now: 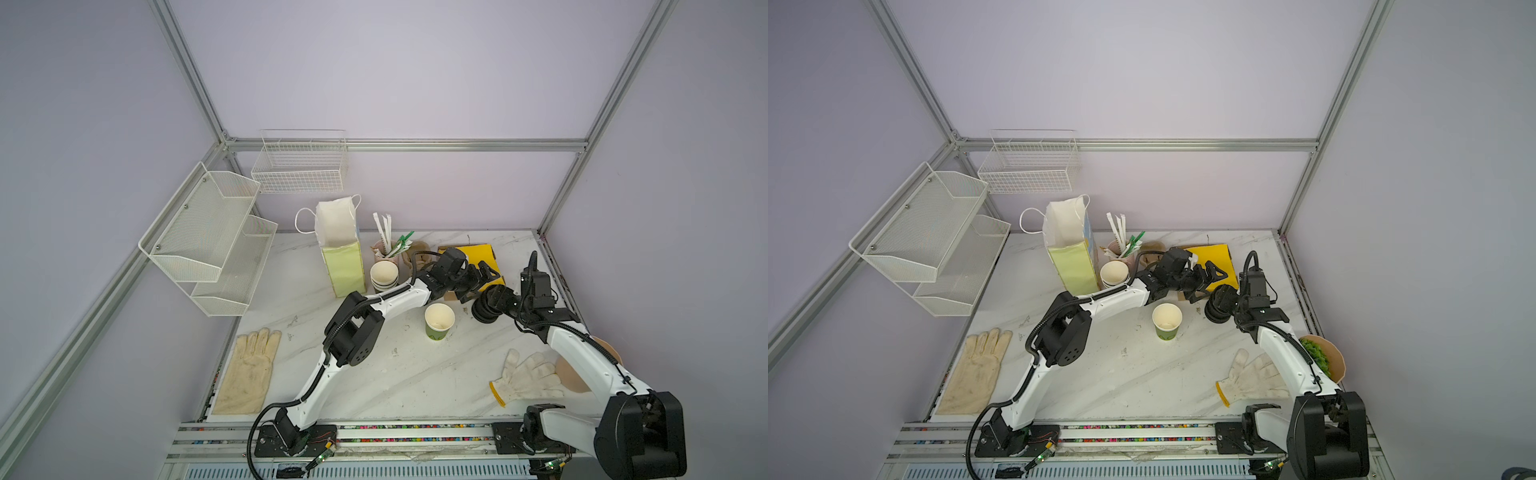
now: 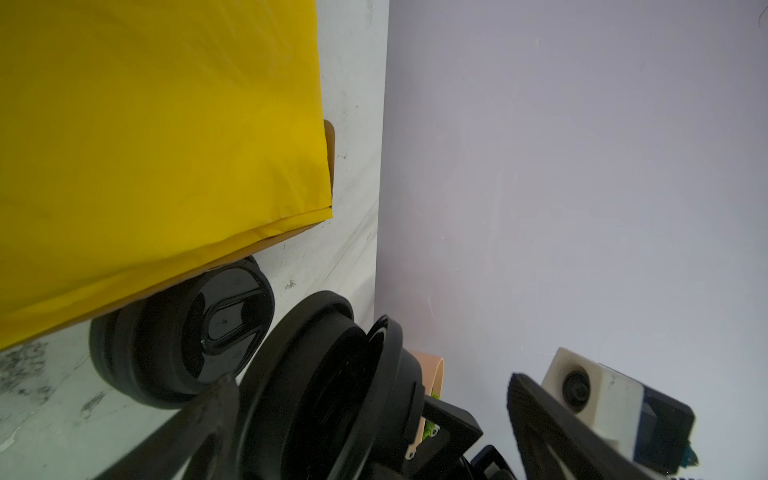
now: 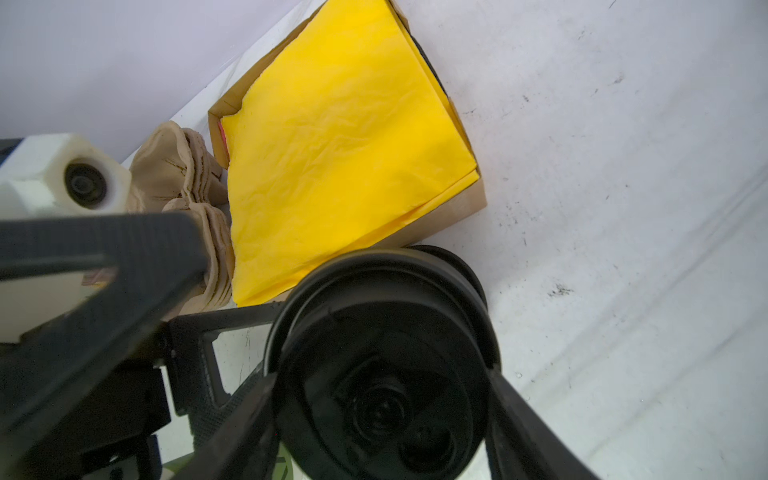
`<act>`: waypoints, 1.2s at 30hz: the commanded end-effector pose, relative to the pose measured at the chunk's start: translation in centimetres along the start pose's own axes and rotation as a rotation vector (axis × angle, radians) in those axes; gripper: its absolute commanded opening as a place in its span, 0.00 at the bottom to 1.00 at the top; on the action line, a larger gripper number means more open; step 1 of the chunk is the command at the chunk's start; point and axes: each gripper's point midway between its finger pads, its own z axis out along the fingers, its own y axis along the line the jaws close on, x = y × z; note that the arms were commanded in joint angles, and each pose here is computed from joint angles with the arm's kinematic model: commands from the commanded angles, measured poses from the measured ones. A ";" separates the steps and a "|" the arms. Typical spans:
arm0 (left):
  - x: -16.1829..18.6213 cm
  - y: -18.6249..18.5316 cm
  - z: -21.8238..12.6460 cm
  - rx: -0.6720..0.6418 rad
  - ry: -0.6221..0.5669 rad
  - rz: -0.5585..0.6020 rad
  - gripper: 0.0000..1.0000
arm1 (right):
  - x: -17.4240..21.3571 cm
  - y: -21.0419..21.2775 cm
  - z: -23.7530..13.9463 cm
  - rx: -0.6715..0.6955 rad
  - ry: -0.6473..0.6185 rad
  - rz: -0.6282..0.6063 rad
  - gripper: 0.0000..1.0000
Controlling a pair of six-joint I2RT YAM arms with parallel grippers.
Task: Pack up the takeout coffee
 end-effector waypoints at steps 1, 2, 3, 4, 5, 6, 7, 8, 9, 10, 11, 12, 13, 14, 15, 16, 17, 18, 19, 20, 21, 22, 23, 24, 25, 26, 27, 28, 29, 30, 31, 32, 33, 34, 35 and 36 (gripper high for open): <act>-0.4 -1.7 -0.9 0.045 0.002 0.026 1.00 | -0.1 0.1 -0.1 -0.011 -0.013 -0.010 0.64; -0.7 -2.0 -1.2 0.045 -0.004 0.031 1.00 | 0.0 0.0 0.0 -0.010 -0.011 -0.008 0.64; -0.7 -2.1 -1.2 0.043 -0.007 0.036 1.00 | 0.1 0.0 0.0 -0.009 -0.009 -0.007 0.64; -0.9 -2.1 -1.3 0.041 -0.010 0.039 1.00 | 0.2 -0.1 0.2 -0.004 -0.006 -0.006 0.64; -0.9 -2.4 -1.4 0.044 -0.011 0.046 1.00 | 0.3 -0.3 0.3 0.002 -0.001 -0.005 0.64; -1.0 -2.5 -1.4 0.045 -0.013 0.047 1.00 | 0.3 -0.3 0.4 0.004 0.001 -0.005 0.64; -1.0 -2.6 -1.4 0.046 -0.011 0.048 1.00 | 0.3 -0.4 0.4 0.005 0.000 -0.004 0.64; -1.0 -2.7 -1.4 0.048 -0.009 0.047 1.00 | 0.3 -0.4 0.4 0.006 -0.001 -0.004 0.64; -1.2 -2.8 -1.5 0.049 -0.012 0.047 1.00 | 0.3 -0.3 0.3 0.005 -0.001 -0.002 0.64; -1.5 -3.0 -1.8 0.051 -0.015 0.048 1.00 | 0.2 -0.2 0.2 0.001 -0.004 -0.001 0.64; -1.9 -3.7 -2.3 0.062 -0.023 0.058 1.00 | 0.0 -0.1 0.1 -0.002 -0.006 0.002 0.64; -2.5 -4.5 -2.9 0.069 -0.037 0.074 1.00 | -0.1 0.0 -0.1 -0.004 -0.010 0.003 0.64; -3.3 -5.6 -3.9 0.074 -0.060 0.094 1.00 | -0.3 0.1 -0.2 -0.005 -0.015 0.004 0.64; -4.2 -6.6 -5.0 0.073 -0.088 0.126 1.00 | -0.3 0.1 -0.3 -0.005 -0.018 0.005 0.64; -4.9 -7.5 -6.1 0.071 -0.113 0.153 1.00 | -0.4 0.2 -0.5 -0.009 -0.022 0.005 0.64; -5.7 -8.7 -7.4 0.069 -0.144 0.190 1.00 | -0.4 0.3 -0.6 -0.015 -0.022 0.006 0.64; -6.6 -9.4 -8.7 0.056 -0.174 0.221 1.00 | -0.4 0.4 -0.7 -0.022 -0.022 0.005 0.64; -7.2 -10.3 -10.1 0.051 -0.200 0.247 1.00 | -0.3 0.6 -0.8 -0.028 -0.019 0.001 0.64; -7.8 -11.1 -11.6 0.043 -0.230 0.280 1.00 | -0.3 0.7 -0.9 -0.034 -0.017 -0.005 0.64; -8.5 -11.7 -13.2 0.028 -0.267 0.307 1.00 | -0.3 0.7 -1.1 -0.038 -0.015 -0.014 0.64; -9.1 -12.0 -14.6 0.011 -0.297 0.329 1.00 | -0.3 0.8 -1.2 -0.040 -0.015 -0.023 0.64; -9.5 -12.3 -16.2 -0.011 -0.333 0.355 1.00 | -0.4 0.7 -1.4 -0.034 -0.020 -0.032 0.64; -9.9 -12.6 -17.8 -0.036 -0.372 0.382 1.00 | -0.4 0.8 -1.6 -0.040 -0.024 -0.033 0.64; -10.2 -12.8 -19.2 -0.058 -0.404 0.406 1.00 | -0.4 1.1 -1.7 -0.053 -0.024 -0.030 0.64; -10.5 -13.1 -20.9 -0.084 -0.445 0.435 1.00 | -0.5 1.4 -2.0 -0.068 -0.031 -0.029 0.64; -10.6 -13.2 -22.4 -0.117 -0.477 0.463 1.00 | -0.4 1.5 -2.1 -0.077 -0.029 -0.026 0.63; -10.6 -13.1 -23.7 -0.149 -0.507 0.486 1.00 | -0.5 1.7 -2.2 -0.086 -0.030 -0.023 0.63; -10.6 -13.0 -25.1 -0.189 -0.540 0.504 1.00 | -0.5 1.9 -2.4 -0.095 -0.027 -0.023 0.63; -10.6 -12.8 -26.5 -0.231 -0.568 0.516 1.00 | -0.5 2.3 -2.6 -0.107 -0.029 -0.023 0.63; -10.5 -12.6 -27.8 -0.260 -0.589 0.520 1.00 | -0.6 2.5 -2.8 -0.115 -0.030 -0.023 0.63; -10.3 -12.0 -29.0 -0.294 -0.603 0.516 1.00 | -0.7 2.9 -3.1 -0.125 -0.034 -0.023 0.63; -10.1 -11.5 -30.2 -0.324 -0.613 0.512 1.00 | -0.8 3.3 -3.5 -0.137 -0.037 -0.024 0.63; -9.9 -11.0 -31.0 -0.347 -0.616 0.508 1.00 | -1.1 3.8 -3.9 -0.147 -0.046 -0.027 0.63; -9.6 -10.6 -32.2 -0.367 -0.623 0.504 1.00 | -1.3 4.3 -4.4 -0.156 -0.054 -0.033 0.63; -9.2 -10.0 -33.1 -0.388 -0.629 0.501 1.00 | -1.5 4.8 -4.8 -0.165 -0.059 -0.038 0.63; -8.7 -9.8 -34.3 -0.405 -0.642 0.503 1.00 | -1.6 5.2 -5.1 -0.169 -0.057 -0.044 0.63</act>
